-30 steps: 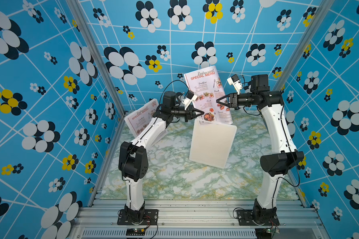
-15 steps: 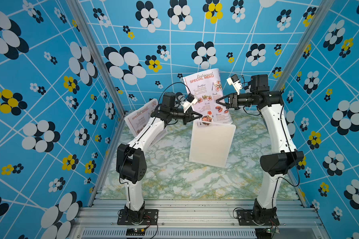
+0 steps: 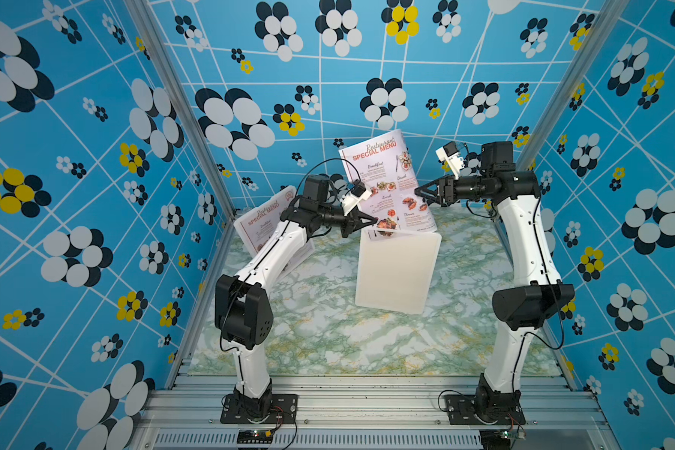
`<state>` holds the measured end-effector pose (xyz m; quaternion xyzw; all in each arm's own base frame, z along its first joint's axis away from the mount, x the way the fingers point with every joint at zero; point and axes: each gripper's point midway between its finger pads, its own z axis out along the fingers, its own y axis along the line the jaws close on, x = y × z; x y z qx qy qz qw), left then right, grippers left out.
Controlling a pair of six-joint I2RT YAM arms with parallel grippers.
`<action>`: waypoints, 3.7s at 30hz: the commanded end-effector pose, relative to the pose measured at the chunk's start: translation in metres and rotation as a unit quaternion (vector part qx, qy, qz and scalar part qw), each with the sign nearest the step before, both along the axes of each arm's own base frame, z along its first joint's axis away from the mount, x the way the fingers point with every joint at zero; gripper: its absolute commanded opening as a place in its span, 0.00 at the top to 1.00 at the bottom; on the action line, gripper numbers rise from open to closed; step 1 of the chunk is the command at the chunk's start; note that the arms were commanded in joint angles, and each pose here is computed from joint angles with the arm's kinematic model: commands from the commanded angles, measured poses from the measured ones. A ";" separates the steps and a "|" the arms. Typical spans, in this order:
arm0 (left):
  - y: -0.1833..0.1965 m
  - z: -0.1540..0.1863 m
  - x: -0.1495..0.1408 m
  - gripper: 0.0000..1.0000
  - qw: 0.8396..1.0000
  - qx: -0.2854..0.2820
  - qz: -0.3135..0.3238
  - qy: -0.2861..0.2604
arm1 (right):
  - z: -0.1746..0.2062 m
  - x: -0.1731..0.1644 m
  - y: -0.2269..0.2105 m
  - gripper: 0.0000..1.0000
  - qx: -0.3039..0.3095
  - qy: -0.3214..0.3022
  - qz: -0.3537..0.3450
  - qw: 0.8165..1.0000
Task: Insert the menus into the narrow rack
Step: Insert the menu into the narrow rack.
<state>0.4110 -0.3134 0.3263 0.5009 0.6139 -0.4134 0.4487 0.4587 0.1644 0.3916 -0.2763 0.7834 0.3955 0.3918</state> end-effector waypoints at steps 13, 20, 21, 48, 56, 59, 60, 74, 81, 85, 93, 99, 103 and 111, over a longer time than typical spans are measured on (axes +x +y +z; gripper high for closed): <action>0.011 -0.002 -0.007 0.91 0.998 0.040 0.015 -0.037 | -0.045 -0.019 0.001 0.24 -0.012 0.047 0.035 0.998; 0.010 -0.004 -0.004 0.91 0.998 0.045 0.018 -0.041 | -0.019 -0.036 0.011 0.39 0.040 0.037 0.078 0.996; 0.010 -0.004 -0.004 0.91 0.998 0.045 0.018 -0.040 | -0.017 -0.038 0.012 0.43 0.044 0.037 0.081 0.995; 0.017 -0.004 0.005 0.79 0.997 0.056 0.041 -0.044 | -0.020 -0.048 0.017 0.94 0.041 0.043 0.083 0.995; 0.018 0.001 0.011 0.78 0.997 0.055 0.043 -0.044 | -0.030 -0.048 0.015 0.97 0.031 0.052 0.075 0.995; 0.017 0.002 0.013 0.78 0.997 0.054 0.044 -0.043 | -0.032 -0.048 0.014 0.98 0.030 0.054 0.074 0.995; 0.017 0.002 0.014 0.78 0.997 0.054 0.044 -0.043 | -0.032 -0.049 0.015 0.98 0.030 0.054 0.074 0.995; 0.010 0.017 0.027 0.80 0.996 0.049 0.043 -0.052 | -0.046 -0.048 0.008 1.00 0.015 0.063 0.057 0.996; 0.004 0.022 0.030 0.85 0.997 0.046 0.039 -0.059 | -0.052 -0.052 0.005 1.00 0.012 0.068 0.051 0.996; 0.001 0.028 0.032 0.89 0.996 0.043 0.040 -0.065 | -0.055 -0.053 0.005 0.97 0.013 0.071 0.050 0.996; -0.002 0.036 0.037 0.93 0.995 0.043 0.038 -0.078 | -0.059 -0.054 0.004 0.88 0.015 0.077 0.048 0.996; -0.011 0.042 0.039 0.96 0.995 0.040 0.033 -0.088 | -0.057 -0.051 0.001 0.82 0.008 0.071 0.036 0.997; -0.013 0.044 0.042 0.96 0.994 0.041 0.034 -0.095 | -0.053 -0.048 -0.001 0.80 0.003 0.060 0.026 0.998; -0.020 0.042 0.039 0.93 0.994 0.049 0.028 -0.097 | -0.043 -0.040 -0.004 0.70 0.006 0.042 0.010 0.999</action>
